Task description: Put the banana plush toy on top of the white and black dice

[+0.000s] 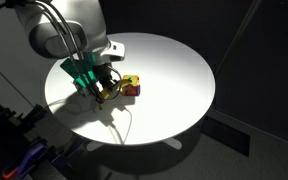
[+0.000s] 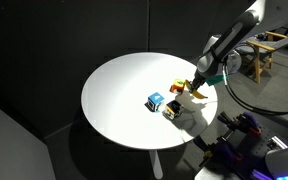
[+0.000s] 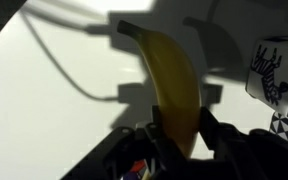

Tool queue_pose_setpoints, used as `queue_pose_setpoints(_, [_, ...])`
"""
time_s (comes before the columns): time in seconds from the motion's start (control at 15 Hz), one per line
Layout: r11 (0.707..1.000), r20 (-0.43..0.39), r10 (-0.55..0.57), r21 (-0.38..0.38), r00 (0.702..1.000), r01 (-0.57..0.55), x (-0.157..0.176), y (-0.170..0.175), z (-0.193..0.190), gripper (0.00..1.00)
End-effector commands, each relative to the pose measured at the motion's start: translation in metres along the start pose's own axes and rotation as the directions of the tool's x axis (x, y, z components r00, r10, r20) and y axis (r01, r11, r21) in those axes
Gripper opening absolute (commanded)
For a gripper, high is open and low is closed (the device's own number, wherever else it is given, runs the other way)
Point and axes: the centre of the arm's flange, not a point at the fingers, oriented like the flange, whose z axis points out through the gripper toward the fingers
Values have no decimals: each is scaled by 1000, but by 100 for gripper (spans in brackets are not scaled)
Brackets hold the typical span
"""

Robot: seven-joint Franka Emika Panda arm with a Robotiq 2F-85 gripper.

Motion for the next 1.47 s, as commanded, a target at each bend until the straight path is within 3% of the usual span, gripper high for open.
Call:
queue_pose_setpoints(0.0, [996, 1, 79, 34, 997, -79, -9, 3, -8, 16])
queue_pose_setpoints(0.33, [968, 11, 236, 82, 972, -237, -15, 19, -6, 16])
queue_pose_setpoints(0.8, [930, 23, 353, 103, 935, -353, -19, 52, -3, 16])
queue_pose_setpoints(1.0, [934, 38, 341, 97, 939, -343, -24, 44, -3, 16])
queue_pose_setpoints(1.4, [961, 68, 259, 85, 964, -264, -43, -9, -4, 16])
